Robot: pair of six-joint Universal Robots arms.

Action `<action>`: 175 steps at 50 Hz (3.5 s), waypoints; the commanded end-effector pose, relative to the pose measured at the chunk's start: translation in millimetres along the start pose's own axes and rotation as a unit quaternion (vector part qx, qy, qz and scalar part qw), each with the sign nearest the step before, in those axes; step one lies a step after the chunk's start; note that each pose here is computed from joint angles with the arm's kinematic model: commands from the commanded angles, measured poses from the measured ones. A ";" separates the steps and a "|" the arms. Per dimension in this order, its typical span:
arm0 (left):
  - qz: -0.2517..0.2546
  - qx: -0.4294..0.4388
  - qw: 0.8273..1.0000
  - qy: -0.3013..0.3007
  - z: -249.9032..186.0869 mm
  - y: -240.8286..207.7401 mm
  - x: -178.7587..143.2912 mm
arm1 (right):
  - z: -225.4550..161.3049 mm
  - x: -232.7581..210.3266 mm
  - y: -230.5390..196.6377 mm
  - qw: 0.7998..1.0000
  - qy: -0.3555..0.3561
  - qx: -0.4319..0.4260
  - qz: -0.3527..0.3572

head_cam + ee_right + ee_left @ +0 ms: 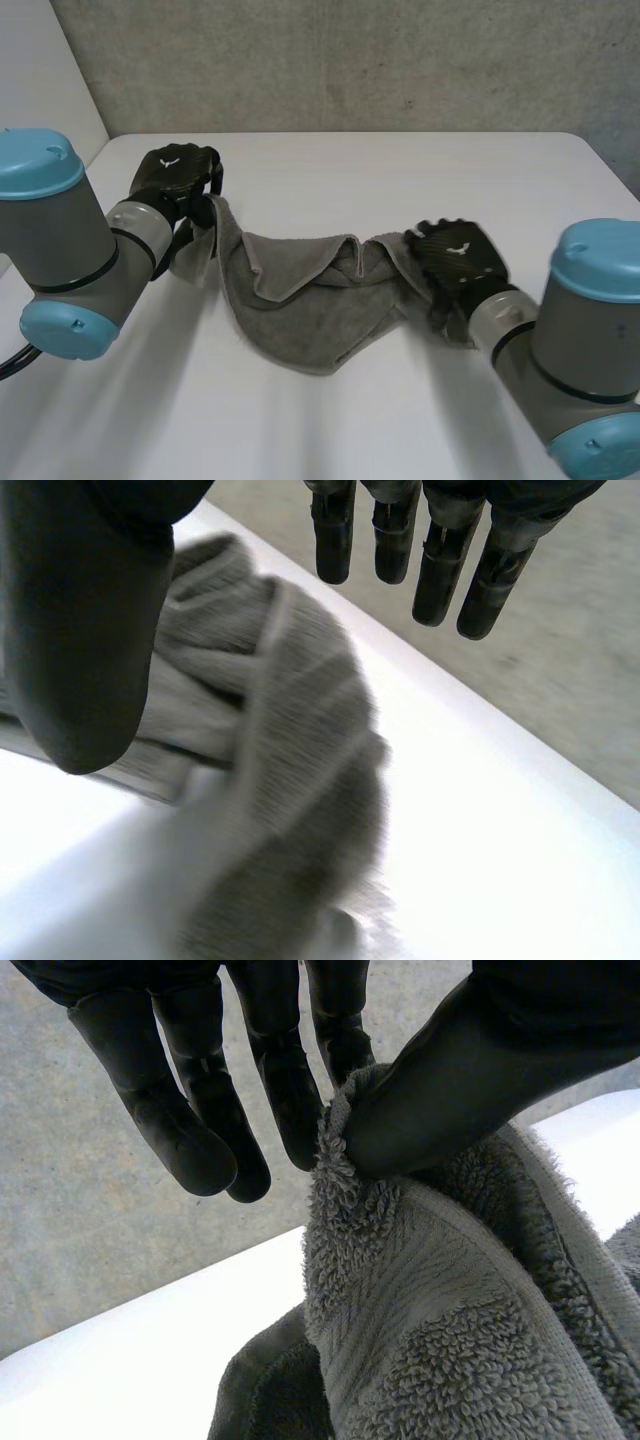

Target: Fold the towel.

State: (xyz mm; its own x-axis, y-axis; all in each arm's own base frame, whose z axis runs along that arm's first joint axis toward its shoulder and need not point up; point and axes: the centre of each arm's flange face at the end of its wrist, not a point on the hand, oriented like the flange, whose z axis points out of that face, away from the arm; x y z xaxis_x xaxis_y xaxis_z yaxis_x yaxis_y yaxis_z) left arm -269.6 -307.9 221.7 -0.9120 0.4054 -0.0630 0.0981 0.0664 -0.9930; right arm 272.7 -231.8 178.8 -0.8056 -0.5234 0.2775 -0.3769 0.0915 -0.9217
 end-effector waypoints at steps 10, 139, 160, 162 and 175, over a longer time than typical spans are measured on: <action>-0.001 -0.005 1.000 0.006 -2.7 3.4 4.7 | 4.0 9.9 21.8 0.998 0.025 -0.008 0.066; 0.203 -0.059 0.972 0.103 -61.3 34.7 -9.7 | -15.7 39.8 -56.7 0.985 -0.035 0.010 -0.171; 0.256 -0.023 0.950 0.176 -84.4 28.5 43.0 | -16.0 28.7 -37.0 0.984 -0.048 0.003 -0.171; 0.234 -0.020 0.956 0.177 -79.0 24.9 47.0 | -16.2 27.7 -35.5 0.984 -0.049 0.001 -0.171; 0.250 -0.071 0.955 0.143 -33.0 66.8 76.8 | -16.4 25.5 -30.7 0.984 -0.050 0.001 -0.172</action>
State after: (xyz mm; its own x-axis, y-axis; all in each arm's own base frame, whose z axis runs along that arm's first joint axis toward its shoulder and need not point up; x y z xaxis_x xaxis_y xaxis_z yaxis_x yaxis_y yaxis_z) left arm -305.2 -222.7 179.5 -0.5643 0.6988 -0.4396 0.5026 -0.1317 -0.8545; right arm 256.5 -234.6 220.3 -0.5825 -0.6039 0.5441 -0.6172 -0.1070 -0.7795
